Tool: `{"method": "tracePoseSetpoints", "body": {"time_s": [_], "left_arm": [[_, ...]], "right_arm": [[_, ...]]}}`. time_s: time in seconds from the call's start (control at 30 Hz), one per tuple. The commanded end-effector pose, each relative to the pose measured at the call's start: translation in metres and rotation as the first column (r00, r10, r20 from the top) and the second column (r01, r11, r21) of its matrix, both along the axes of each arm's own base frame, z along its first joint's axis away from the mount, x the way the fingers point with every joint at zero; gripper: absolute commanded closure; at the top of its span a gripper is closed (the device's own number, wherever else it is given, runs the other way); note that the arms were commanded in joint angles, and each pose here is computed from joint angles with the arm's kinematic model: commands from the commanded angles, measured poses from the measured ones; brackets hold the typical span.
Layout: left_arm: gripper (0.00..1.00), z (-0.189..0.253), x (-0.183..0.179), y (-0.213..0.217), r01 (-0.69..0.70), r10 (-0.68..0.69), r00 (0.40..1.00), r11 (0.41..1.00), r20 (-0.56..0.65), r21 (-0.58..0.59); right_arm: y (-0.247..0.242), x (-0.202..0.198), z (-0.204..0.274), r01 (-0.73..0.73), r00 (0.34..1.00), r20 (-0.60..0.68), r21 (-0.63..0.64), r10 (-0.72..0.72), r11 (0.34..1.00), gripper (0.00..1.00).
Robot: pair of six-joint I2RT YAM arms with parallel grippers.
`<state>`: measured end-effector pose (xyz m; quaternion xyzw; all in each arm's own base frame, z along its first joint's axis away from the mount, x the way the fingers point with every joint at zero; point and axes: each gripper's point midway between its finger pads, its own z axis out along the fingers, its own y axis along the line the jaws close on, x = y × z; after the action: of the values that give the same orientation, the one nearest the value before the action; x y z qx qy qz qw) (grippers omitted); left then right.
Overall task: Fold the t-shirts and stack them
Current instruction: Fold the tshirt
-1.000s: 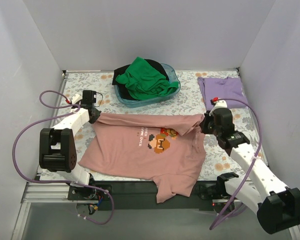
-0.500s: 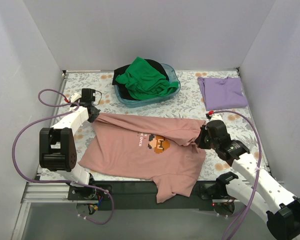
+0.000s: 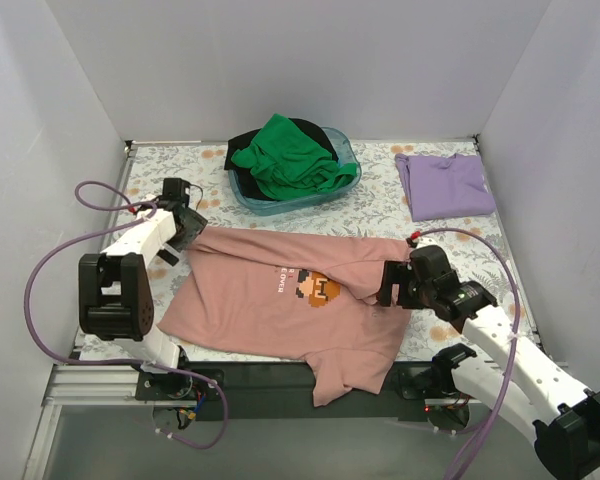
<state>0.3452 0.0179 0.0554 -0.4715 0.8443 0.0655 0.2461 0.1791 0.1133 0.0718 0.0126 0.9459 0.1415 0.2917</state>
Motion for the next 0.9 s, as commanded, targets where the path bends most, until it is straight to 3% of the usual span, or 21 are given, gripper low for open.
{"method": "tracePoseSetpoints", "body": {"time_s": [0.0, 0.1, 0.27, 0.37, 0.57, 0.7, 0.87], "left_arm": [[0.04, 0.056, 0.010, -0.010, 0.017, -0.007, 0.990, 0.998, 0.138, -0.066], [0.03, 0.071, 0.004, -0.014, 0.039, -0.023, 0.982, 0.996, 0.186, -0.080], [0.02, 0.097, -0.019, -0.024, 0.082, -0.046, 0.963, 0.988, 0.265, -0.129], [0.02, 0.095, -0.036, -0.025, 0.076, -0.034, 0.958, 0.987, 0.284, -0.139], [0.02, 0.093, -0.049, -0.023, 0.059, -0.018, 0.961, 0.988, 0.278, -0.142], [0.02, 0.086, -0.056, -0.014, 0.026, 0.000, 0.969, 0.994, 0.246, -0.102], [0.02, 0.086, -0.055, -0.013, 0.015, 0.009, 0.971, 0.995, 0.239, -0.098]], "right_arm": [[0.026, 0.015, 0.060, -0.132, 0.981, 0.154, 0.062, 0.121, 0.989, 0.05], [0.058, 0.007, 0.079, -0.258, 0.945, 0.210, 0.019, 0.249, 0.966, 0.02], [0.115, -0.015, 0.054, -0.419, 0.897, 0.126, -0.067, 0.424, 0.906, 0.03], [0.118, -0.010, 0.029, -0.384, 0.918, 0.051, -0.129, 0.393, 0.914, 0.09], [0.096, 0.013, -0.003, -0.165, 0.986, -0.014, -0.188, 0.166, 0.968, 0.24], [0.094, 0.021, -0.015, -0.149, 0.988, -0.053, -0.108, 0.144, 0.983, 0.38], [0.099, 0.031, -0.020, -0.187, 0.982, -0.046, -0.059, 0.184, 0.981, 0.43]]}}
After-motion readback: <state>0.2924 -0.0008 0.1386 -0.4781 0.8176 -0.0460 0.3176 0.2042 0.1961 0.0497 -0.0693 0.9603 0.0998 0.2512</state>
